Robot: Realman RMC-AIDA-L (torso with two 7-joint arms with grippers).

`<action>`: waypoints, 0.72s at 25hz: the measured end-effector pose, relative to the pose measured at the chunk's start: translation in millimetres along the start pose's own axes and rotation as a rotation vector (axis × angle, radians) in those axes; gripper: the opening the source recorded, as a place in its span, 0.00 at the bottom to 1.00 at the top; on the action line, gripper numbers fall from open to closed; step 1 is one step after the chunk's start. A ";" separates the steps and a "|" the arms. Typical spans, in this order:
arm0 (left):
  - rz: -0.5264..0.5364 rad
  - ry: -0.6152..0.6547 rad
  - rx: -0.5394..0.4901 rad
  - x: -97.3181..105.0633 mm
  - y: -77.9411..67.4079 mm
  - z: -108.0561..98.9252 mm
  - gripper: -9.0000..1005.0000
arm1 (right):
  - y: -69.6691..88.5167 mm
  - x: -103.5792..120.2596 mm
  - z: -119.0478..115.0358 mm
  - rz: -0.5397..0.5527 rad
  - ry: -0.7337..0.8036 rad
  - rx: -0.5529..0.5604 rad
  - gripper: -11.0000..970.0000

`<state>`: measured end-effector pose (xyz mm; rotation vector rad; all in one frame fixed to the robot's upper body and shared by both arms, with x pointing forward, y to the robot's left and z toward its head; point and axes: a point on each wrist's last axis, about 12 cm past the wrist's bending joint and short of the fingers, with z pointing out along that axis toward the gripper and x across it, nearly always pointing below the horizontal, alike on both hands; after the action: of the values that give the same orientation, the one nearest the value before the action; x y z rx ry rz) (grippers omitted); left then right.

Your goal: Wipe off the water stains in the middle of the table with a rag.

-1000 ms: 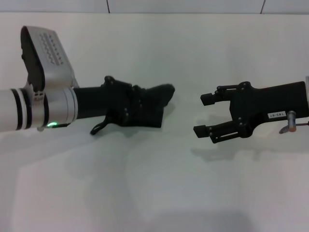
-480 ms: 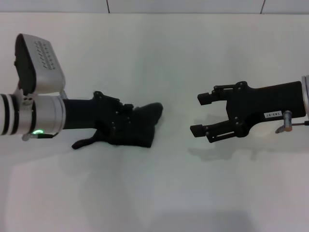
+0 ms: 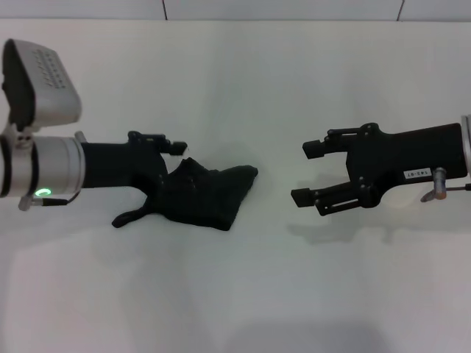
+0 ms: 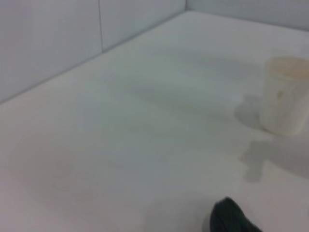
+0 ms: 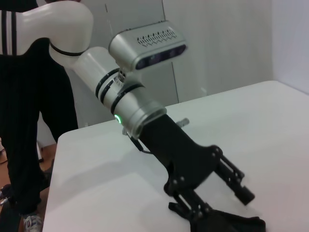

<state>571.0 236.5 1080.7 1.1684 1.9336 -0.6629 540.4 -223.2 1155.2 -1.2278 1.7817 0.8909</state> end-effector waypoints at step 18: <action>0.085 -0.220 -0.004 -29.4 -0.7 -53.8 0.88 | -2.6 11.7 -35.5 0.027 -0.014 0.087 0.87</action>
<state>560.3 261.8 1135.6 1.1198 1.6920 -0.7105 532.8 -259.5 1160.5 -1.1425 1.8106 0.8264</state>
